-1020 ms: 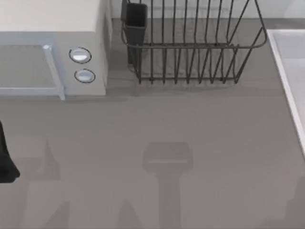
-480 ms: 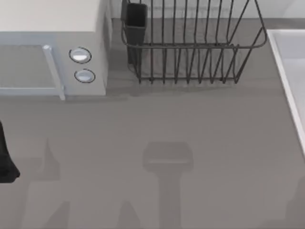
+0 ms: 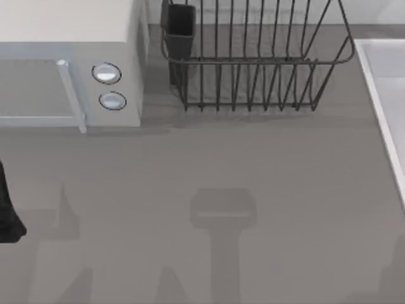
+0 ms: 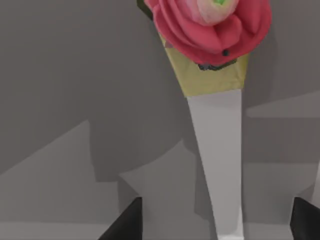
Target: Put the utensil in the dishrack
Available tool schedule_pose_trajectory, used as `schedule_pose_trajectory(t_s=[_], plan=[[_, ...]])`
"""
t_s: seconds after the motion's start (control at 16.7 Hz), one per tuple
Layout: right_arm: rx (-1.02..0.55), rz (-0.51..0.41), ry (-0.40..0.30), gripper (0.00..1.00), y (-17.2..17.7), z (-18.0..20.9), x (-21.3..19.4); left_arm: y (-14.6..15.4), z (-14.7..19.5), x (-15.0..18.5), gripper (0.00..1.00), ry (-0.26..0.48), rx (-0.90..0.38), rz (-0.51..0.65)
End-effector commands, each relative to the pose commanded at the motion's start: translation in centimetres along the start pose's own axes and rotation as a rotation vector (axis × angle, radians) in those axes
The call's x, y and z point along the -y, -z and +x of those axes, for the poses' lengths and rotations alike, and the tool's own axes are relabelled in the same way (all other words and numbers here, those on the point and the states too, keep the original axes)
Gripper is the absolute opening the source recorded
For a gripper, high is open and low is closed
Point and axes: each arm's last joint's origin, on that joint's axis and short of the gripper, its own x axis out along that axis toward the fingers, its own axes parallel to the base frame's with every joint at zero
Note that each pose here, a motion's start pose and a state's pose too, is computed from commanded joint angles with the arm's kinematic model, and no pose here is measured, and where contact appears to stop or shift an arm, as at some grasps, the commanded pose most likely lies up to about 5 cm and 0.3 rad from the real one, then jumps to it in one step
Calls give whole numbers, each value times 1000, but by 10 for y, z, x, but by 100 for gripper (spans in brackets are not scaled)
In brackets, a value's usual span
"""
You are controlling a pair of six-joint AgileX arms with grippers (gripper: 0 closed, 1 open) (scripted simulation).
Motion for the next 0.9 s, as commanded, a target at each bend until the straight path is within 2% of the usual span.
schedule_pose_trajectory(t_s=[0.06, 0.24, 0.42, 0.72, 0.9], plan=[[-7, 37, 0, 0, -1, -22, -1, 0, 0, 0, 100, 0, 0, 0], [-7, 40, 2, 0, 0, -30, 4, 0, 0, 0, 100, 0, 0, 0], [-5, 40, 6, 0, 0, -59, 17, 0, 0, 0, 100, 0, 0, 0], [-11, 35, -53, 0, -1, -139, 20, 0, 0, 0, 100, 0, 0, 0], [-11, 33, -39, 0, -2, -188, 11, 0, 0, 0, 100, 0, 0, 0]])
